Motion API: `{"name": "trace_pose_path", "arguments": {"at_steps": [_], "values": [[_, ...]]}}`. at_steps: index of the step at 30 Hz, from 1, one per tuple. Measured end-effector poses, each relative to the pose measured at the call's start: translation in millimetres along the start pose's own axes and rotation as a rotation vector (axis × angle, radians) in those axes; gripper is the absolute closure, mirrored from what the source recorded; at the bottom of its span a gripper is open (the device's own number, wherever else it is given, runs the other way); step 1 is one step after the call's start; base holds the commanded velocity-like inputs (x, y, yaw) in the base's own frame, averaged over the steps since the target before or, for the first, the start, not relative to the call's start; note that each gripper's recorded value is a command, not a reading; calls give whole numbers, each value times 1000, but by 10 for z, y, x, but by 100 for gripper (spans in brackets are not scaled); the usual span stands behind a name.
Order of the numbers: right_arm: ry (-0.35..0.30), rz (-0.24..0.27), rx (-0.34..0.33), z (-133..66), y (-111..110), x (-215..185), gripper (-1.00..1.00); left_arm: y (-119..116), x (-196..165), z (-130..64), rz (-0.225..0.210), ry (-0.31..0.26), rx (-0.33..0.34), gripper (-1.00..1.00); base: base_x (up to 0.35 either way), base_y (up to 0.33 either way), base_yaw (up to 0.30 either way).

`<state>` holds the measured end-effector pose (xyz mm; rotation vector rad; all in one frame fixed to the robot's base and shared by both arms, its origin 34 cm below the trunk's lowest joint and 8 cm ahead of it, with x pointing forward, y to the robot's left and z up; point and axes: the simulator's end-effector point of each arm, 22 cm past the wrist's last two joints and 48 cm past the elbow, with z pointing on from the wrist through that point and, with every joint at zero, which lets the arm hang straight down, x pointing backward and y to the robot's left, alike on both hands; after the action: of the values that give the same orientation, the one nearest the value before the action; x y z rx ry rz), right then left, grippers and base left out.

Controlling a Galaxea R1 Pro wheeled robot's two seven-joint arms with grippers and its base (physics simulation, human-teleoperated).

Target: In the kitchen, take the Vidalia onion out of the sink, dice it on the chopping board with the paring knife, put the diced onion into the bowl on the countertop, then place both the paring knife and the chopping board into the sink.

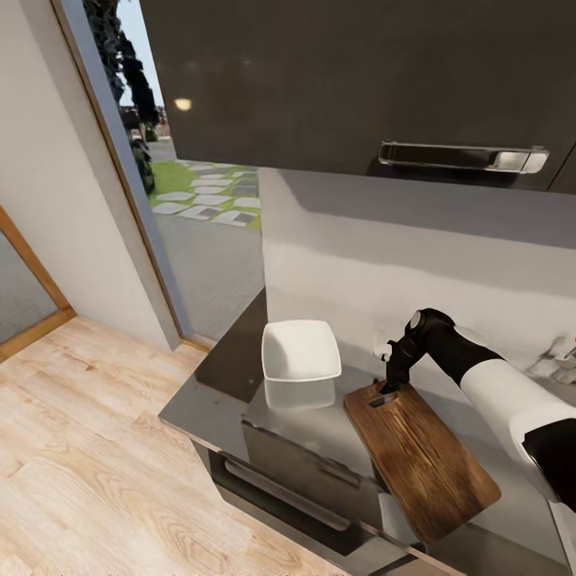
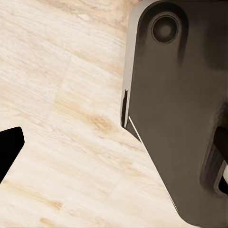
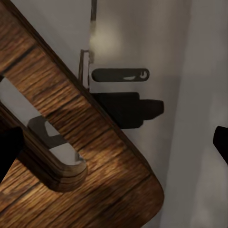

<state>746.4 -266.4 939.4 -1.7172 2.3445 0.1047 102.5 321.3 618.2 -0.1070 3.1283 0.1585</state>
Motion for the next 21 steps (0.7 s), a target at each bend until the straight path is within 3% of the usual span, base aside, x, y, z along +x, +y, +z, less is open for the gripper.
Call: {"name": "trace_pose_path", "arguments": {"at_steps": [21], "values": [[5, 3, -17, 149, 21, 20, -100, 5, 89, -3, 2, 23, -1, -100, 0, 0, 0]]}}
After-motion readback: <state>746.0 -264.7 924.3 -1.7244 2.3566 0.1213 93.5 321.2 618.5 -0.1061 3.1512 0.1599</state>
